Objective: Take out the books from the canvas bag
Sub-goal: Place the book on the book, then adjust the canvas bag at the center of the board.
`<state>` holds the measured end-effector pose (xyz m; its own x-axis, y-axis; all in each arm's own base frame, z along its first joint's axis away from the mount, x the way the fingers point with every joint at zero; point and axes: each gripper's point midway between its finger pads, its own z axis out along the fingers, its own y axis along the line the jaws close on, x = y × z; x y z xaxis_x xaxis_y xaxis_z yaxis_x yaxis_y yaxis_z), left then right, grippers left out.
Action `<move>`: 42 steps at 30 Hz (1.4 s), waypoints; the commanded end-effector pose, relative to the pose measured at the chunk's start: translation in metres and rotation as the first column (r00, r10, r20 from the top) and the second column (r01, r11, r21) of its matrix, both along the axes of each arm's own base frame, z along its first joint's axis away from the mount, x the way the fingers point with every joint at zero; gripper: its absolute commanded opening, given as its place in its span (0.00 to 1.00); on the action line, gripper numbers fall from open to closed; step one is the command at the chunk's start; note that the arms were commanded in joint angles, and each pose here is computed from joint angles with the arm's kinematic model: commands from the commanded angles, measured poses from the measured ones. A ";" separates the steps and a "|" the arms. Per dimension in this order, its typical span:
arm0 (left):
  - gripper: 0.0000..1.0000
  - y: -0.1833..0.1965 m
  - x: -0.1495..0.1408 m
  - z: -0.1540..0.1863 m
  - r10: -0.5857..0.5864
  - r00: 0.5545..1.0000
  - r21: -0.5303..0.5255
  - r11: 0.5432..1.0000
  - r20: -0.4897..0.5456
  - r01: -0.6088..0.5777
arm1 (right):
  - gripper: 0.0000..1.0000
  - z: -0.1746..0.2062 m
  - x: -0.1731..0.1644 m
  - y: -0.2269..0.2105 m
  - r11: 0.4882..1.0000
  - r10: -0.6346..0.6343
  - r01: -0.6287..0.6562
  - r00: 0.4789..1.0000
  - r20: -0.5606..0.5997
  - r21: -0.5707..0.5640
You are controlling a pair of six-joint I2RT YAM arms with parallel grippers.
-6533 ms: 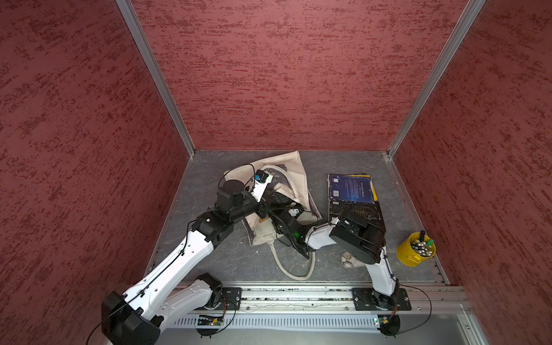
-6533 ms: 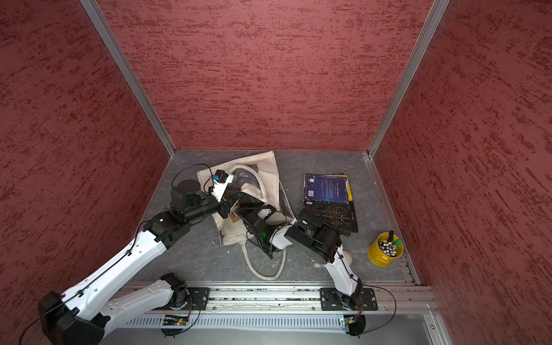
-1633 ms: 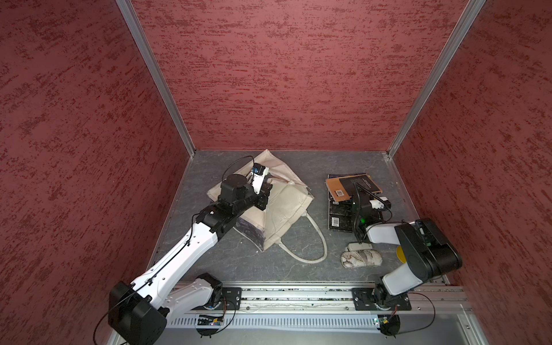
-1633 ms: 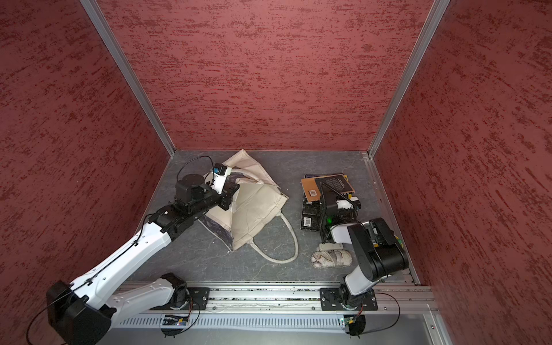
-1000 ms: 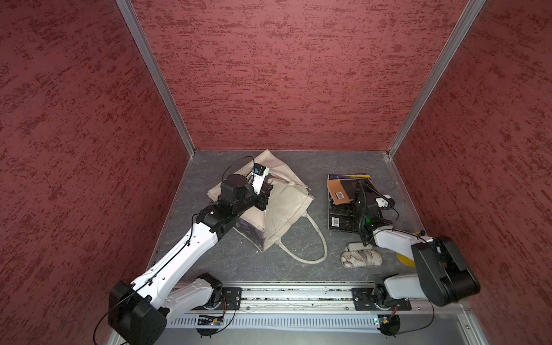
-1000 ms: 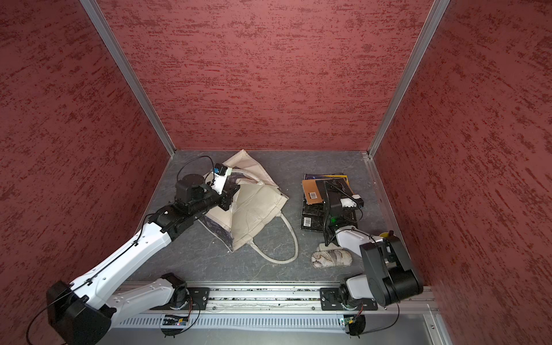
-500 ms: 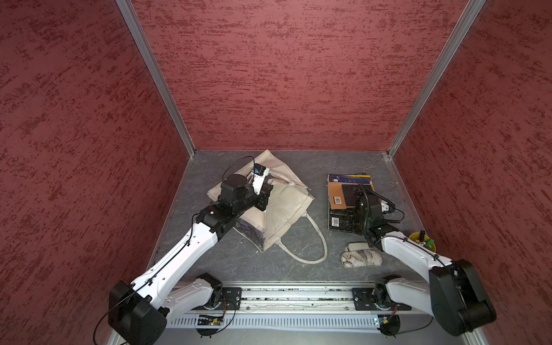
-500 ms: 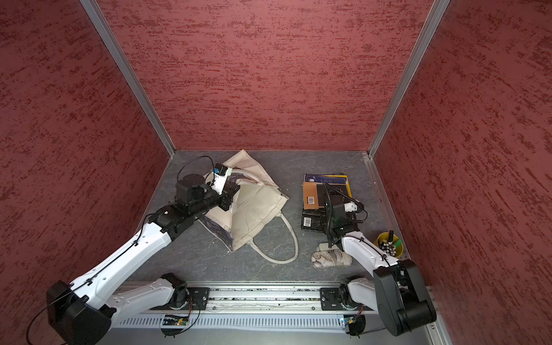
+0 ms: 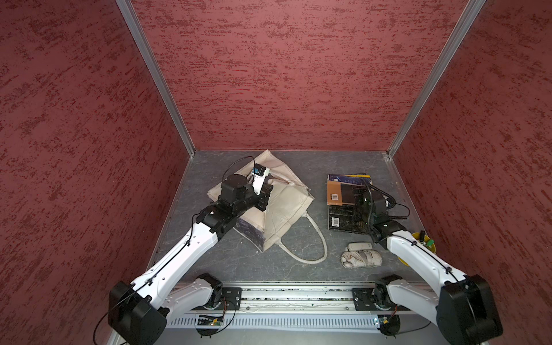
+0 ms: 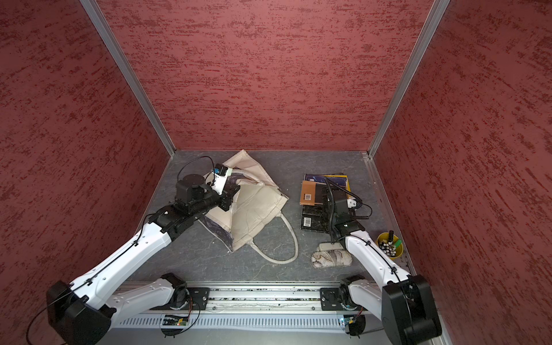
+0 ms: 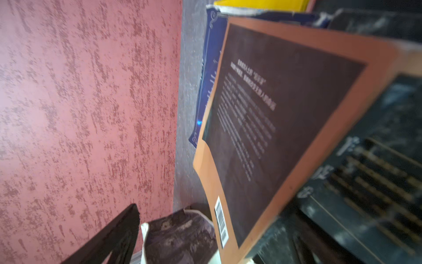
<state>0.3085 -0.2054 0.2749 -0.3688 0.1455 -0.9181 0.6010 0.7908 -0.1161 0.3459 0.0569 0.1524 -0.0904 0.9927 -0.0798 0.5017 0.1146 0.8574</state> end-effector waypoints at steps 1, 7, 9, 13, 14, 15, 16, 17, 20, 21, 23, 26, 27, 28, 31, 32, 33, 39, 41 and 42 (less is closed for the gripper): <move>0.00 -0.002 -0.001 0.021 -0.009 0.999 -0.021 1.000 0.054 0.010 | 0.99 0.004 -0.005 0.011 0.997 0.070 -0.070 0.998 -0.007 0.037; 0.00 -0.001 -0.002 0.023 -0.007 0.998 -0.020 1.000 0.061 0.009 | 0.99 0.012 -0.022 0.006 0.997 0.076 -0.075 0.996 -0.039 0.013; 0.00 -0.001 -0.002 0.023 -0.005 0.998 -0.019 1.000 0.063 0.007 | 0.99 0.018 -0.027 0.009 0.995 0.092 -0.091 0.995 -0.026 0.029; 0.00 -0.002 -0.003 0.026 -0.013 0.998 -0.027 1.000 0.065 0.015 | 0.99 0.043 -0.032 0.012 0.990 0.142 -0.141 0.988 0.053 -0.019; 0.00 -0.001 -0.004 0.029 -0.013 0.998 -0.035 0.999 0.067 0.015 | 0.99 0.050 -0.031 0.015 0.985 0.168 -0.165 0.981 0.095 -0.042; 0.00 -0.002 -0.006 0.033 -0.015 0.998 -0.047 0.999 0.068 0.019 | 0.99 0.052 -0.031 0.017 0.983 0.183 -0.178 0.976 0.115 -0.053; 0.00 -0.004 -0.008 0.039 -0.021 0.997 -0.062 0.998 0.071 0.025 | 0.99 0.056 -0.031 0.024 0.975 0.218 -0.210 0.964 0.153 -0.067; 0.00 -0.006 -0.011 0.046 -0.029 0.997 -0.068 0.997 0.075 0.034 | 0.99 0.061 -0.030 0.033 0.964 0.264 -0.251 0.944 0.198 -0.089; 0.00 -0.004 -0.015 0.066 0.015 0.996 -0.079 0.997 0.086 -0.009 | 0.99 0.069 -0.031 0.063 0.919 0.392 -0.362 0.883 0.258 -0.159; 0.00 -0.004 -0.016 0.070 0.027 0.996 -0.076 0.997 0.086 -0.020 | 0.99 0.069 -0.032 0.075 0.902 0.429 -0.392 0.863 0.268 -0.181; 0.00 0.002 -0.015 0.079 0.089 0.992 -0.076 0.994 0.092 -0.082 | 0.99 0.067 -0.037 0.101 0.857 0.510 -0.456 0.819 0.263 -0.242; 0.00 0.013 -0.009 0.090 0.183 0.981 -0.099 0.979 0.067 -0.176 | 0.99 0.059 -0.049 0.138 0.794 0.605 -0.546 0.756 0.252 -0.268; 0.00 0.015 -0.007 0.092 0.206 0.977 -0.102 0.975 0.056 -0.199 | 0.99 0.058 -0.054 0.149 0.774 0.631 -0.573 0.734 0.251 -0.269; 0.00 0.019 -0.004 0.095 0.240 0.969 -0.102 0.967 0.052 -0.234 | 0.99 0.053 -0.060 0.157 0.766 0.641 -0.586 0.732 0.231 -0.265; 0.00 0.031 0.005 0.103 0.333 0.942 -0.098 0.940 0.044 -0.327 | 0.99 0.046 -0.077 0.175 0.735 0.673 -0.618 0.717 0.182 -0.280; 0.00 0.034 0.007 0.105 0.352 0.935 -0.095 0.933 0.042 -0.347 | 0.99 0.047 -0.083 0.177 0.732 0.672 -0.612 0.720 0.170 -0.299; 0.00 0.035 0.009 0.106 0.366 0.930 -0.088 0.928 0.040 -0.362 | 0.99 0.052 -0.087 0.177 0.728 0.673 -0.606 0.720 0.169 -0.319; 0.00 0.054 0.027 0.117 0.487 0.873 -0.092 0.871 0.028 -0.483 | 0.99 0.078 -0.114 0.169 0.700 0.675 -0.587 0.730 0.108 -0.406; 0.00 0.059 0.032 0.122 0.518 0.855 -0.103 0.851 0.006 -0.515 | 0.99 0.081 -0.126 0.179 0.676 0.712 -0.626 0.692 0.123 -0.388; 0.00 0.060 0.034 0.126 0.531 0.848 -0.113 0.842 0.003 -0.527 | 0.99 0.080 -0.133 0.186 0.665 0.730 -0.651 0.670 0.135 -0.366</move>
<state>0.3365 -0.1614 0.3652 -0.4121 -0.0519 -0.9096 0.1867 0.9724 -0.1401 0.2218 0.2466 0.2408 -0.6745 0.6001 -0.4301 -0.0590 0.5368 0.8416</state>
